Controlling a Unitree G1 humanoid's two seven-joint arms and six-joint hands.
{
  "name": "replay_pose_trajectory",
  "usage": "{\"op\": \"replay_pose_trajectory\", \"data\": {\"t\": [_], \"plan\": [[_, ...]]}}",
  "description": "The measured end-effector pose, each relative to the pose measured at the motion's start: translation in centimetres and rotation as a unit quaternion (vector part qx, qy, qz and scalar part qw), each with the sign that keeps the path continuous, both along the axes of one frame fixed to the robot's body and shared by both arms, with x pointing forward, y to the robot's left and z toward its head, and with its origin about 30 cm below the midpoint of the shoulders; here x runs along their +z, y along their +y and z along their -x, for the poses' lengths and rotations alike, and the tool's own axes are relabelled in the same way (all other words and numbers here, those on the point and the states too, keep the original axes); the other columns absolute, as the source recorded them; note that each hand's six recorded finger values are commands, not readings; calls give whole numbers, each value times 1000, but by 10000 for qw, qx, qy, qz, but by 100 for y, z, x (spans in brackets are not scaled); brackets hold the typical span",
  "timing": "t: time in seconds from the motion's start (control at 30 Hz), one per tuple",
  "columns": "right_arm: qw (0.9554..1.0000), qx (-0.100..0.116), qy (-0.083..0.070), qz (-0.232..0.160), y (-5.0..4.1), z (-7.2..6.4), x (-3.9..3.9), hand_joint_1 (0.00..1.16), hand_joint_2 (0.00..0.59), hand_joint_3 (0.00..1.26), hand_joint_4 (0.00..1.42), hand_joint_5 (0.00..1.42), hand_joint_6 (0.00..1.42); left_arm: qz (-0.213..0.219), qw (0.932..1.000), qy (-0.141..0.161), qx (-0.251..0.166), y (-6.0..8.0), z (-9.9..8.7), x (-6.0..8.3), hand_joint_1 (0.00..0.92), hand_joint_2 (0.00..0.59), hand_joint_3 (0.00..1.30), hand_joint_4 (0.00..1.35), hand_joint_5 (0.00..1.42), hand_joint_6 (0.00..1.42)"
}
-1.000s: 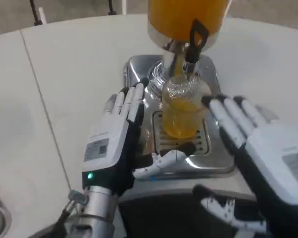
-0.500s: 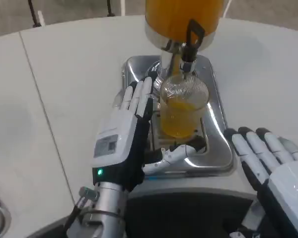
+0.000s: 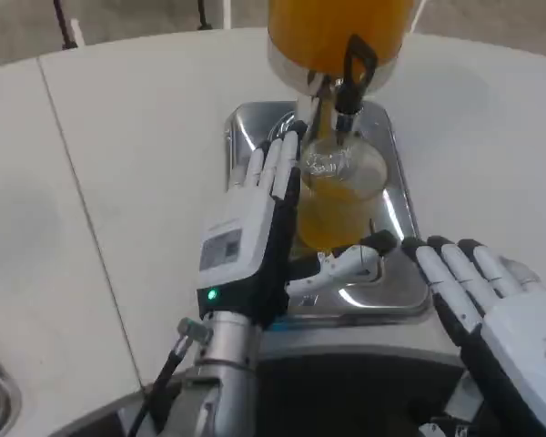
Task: Grasp the cup under the faucet to collect the drink, then remove the cup.
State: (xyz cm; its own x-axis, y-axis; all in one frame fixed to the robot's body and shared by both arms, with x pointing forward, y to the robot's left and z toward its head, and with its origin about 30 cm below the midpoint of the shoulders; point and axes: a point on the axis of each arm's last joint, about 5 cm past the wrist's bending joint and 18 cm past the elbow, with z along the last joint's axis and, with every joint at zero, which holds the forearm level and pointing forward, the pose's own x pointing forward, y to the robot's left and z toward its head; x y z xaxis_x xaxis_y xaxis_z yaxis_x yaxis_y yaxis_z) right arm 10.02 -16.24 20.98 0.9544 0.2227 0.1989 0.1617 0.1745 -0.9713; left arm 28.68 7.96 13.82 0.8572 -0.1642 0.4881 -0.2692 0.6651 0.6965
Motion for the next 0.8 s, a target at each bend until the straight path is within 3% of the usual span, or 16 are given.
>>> {"op": "replay_pose_trajectory", "data": {"t": [0.17,0.4,0.6,0.8], "plan": [[10000,-32,82,-43,33,-13,9,874,344,0,0,0,72,28,10000,86,18,-11,-42,-19,155,36,0,0,27,47],[10000,-34,24,-76,47,-9,49,866,337,0,0,0,77,63,9999,111,14,-64,-56,-43,181,35,0,0,66,84],[9997,-65,190,-116,46,39,24,856,333,0,0,0,91,129,9999,93,-12,-103,-63,-29,192,38,0,0,98,117],[9998,-35,96,-193,63,75,82,848,330,0,0,0,93,115,9998,114,-81,-156,-54,-42,192,38,0,0,126,145]]}}
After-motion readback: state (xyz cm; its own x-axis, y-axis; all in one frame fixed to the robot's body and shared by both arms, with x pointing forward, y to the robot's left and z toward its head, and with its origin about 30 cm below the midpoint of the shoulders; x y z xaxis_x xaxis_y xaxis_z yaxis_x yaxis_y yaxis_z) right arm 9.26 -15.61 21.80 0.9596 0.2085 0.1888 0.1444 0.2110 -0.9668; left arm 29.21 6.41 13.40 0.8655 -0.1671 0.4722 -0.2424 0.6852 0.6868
